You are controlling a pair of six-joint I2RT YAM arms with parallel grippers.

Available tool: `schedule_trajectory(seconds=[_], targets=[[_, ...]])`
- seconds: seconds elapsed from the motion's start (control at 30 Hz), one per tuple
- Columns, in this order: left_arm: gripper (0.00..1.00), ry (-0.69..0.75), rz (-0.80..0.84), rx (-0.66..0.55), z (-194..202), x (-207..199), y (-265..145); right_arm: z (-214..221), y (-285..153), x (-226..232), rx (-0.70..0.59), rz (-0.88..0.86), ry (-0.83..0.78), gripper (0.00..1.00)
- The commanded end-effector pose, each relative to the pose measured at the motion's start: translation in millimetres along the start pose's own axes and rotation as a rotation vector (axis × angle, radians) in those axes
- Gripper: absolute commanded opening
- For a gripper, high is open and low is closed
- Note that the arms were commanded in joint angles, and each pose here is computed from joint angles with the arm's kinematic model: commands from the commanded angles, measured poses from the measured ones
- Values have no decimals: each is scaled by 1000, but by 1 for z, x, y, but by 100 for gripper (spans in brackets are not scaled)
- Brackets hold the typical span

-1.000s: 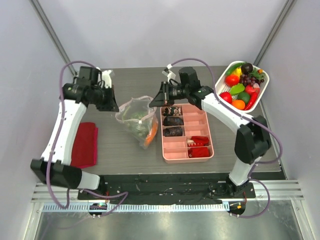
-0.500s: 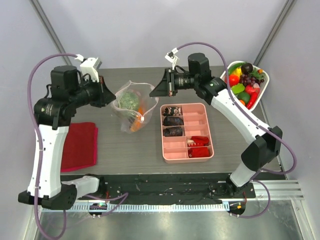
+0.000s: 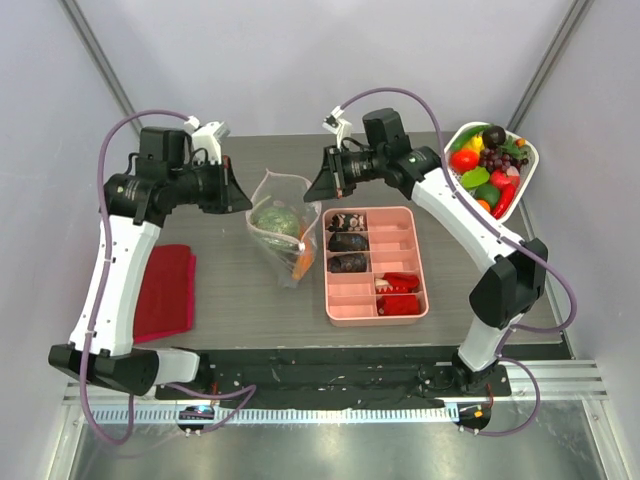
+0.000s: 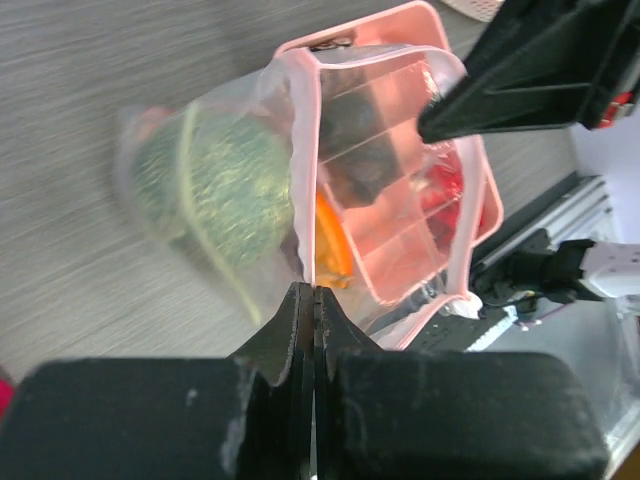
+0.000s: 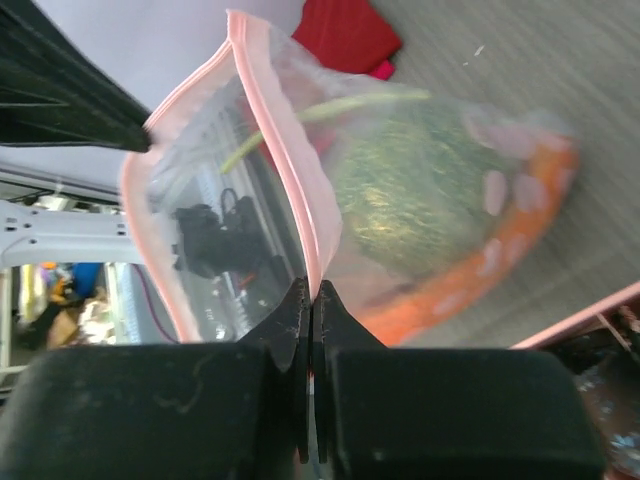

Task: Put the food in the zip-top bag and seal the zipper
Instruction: Adjust the zipper food storage bag at the center of the board, then pick up the fake fruit from the bin.

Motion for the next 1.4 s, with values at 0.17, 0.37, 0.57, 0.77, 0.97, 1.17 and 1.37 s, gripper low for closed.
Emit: schedule_trajectory(seconds=[0.17, 0.37, 0.57, 0.77, 0.97, 1.17, 1.37], targets=[[0, -86, 98, 23, -6, 0, 26, -25, -28, -30, -91, 206, -103, 9], [0, -110, 6, 9, -17, 16, 42, -23, -30, -31, -83, 205, -114, 27], [0, -155, -24, 44, -10, 29, 59, -32, -59, -41, -140, 248, -83, 55], [0, -240, 9, 85, -10, 45, 68, -47, -133, -79, -283, 377, 2, 78], [0, -269, 74, 82, -16, 40, 72, -40, -239, -138, -374, 715, 0, 97], [0, -276, 84, 87, -17, 40, 73, -7, -291, -204, -185, 1053, 47, 90], [0, -283, 88, 88, -17, 41, 75, 20, -282, -248, -15, 1073, 96, 86]])
Point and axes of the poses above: each gripper's point midway between its finger pads, its own y axis out along the fingers, its own x axis along the line the jaws close on, z = x × y, the point moved 9 cm from there along -y, back along the fingers, and after that the axes turned 2 degrees about -y, right-handed, at the moved point
